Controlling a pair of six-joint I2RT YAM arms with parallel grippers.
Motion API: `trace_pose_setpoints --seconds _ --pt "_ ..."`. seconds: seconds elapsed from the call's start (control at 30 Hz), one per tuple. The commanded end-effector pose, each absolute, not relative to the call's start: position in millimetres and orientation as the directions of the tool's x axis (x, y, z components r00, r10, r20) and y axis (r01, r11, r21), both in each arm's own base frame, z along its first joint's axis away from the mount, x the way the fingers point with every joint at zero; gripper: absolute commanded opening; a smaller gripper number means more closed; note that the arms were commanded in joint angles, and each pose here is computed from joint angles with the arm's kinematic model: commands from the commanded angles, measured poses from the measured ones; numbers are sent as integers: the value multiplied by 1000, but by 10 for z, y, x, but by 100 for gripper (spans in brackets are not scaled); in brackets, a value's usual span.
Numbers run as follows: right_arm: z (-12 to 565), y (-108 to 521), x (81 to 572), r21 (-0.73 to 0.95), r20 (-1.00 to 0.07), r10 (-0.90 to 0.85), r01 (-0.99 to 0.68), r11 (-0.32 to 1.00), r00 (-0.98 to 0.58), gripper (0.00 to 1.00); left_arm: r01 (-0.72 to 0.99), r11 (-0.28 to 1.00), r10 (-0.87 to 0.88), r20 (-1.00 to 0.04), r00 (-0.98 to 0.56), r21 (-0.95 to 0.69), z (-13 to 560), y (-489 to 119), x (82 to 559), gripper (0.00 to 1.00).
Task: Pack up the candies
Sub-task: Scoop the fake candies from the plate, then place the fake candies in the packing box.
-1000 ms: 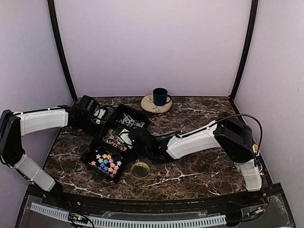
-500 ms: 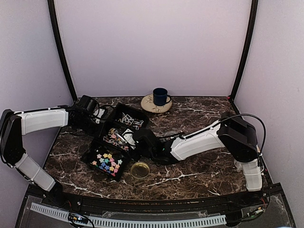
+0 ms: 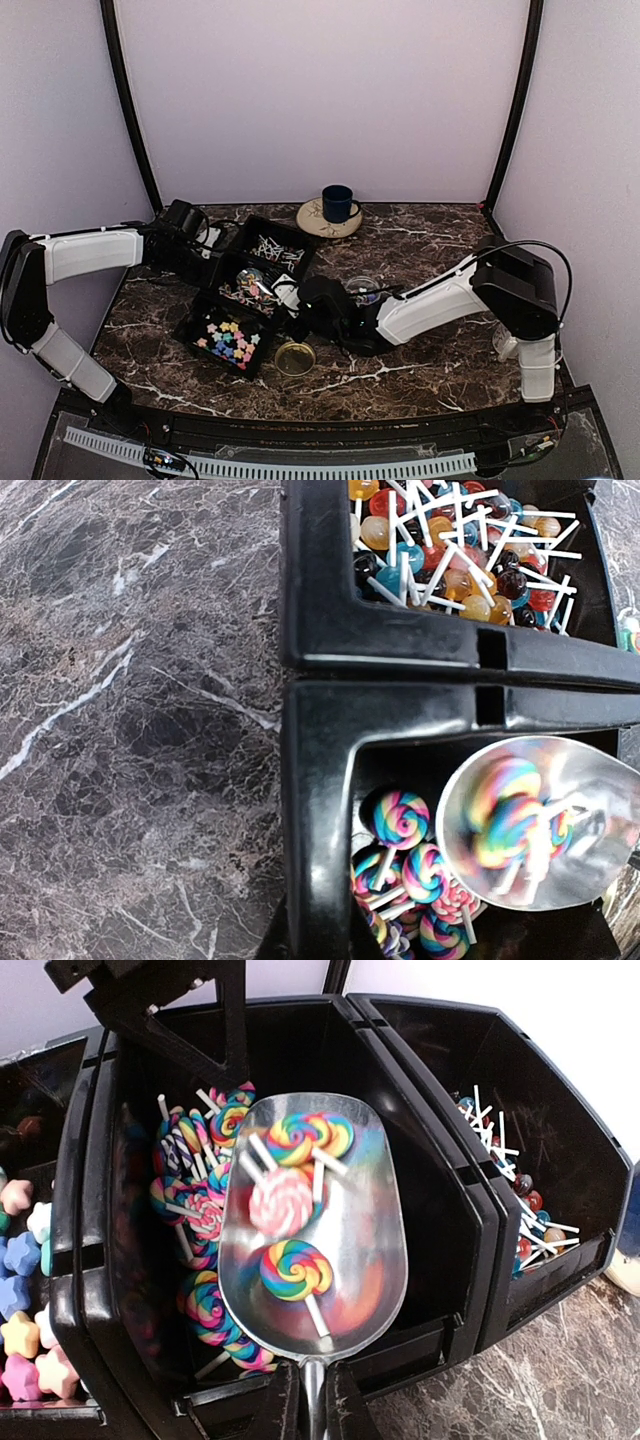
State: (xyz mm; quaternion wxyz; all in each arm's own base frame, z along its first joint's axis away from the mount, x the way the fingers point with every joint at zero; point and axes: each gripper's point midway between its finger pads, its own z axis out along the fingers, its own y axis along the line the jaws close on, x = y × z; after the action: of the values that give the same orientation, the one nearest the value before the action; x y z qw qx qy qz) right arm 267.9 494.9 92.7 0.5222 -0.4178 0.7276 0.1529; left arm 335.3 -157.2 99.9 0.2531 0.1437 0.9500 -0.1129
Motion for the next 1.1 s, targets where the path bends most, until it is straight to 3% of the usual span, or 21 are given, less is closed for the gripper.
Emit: trace_pose_setpoints --seconds 0.0,0.43,1.07 --pt "1046 4717 2771 -226 -904 -417 -715 661 -100 0 345 914 139 -636 -759 -213 1474 -1716 3577 0" --pt "1323 4489 2765 -287 -895 -443 -680 675 -62 0 341 916 139 -633 -761 -209 1465 -1702 3580 0" --pt "1619 3381 2679 -355 -863 -491 -547 758 -121 0 351 910 138 -639 -757 -220 1493 -1722 3578 0"
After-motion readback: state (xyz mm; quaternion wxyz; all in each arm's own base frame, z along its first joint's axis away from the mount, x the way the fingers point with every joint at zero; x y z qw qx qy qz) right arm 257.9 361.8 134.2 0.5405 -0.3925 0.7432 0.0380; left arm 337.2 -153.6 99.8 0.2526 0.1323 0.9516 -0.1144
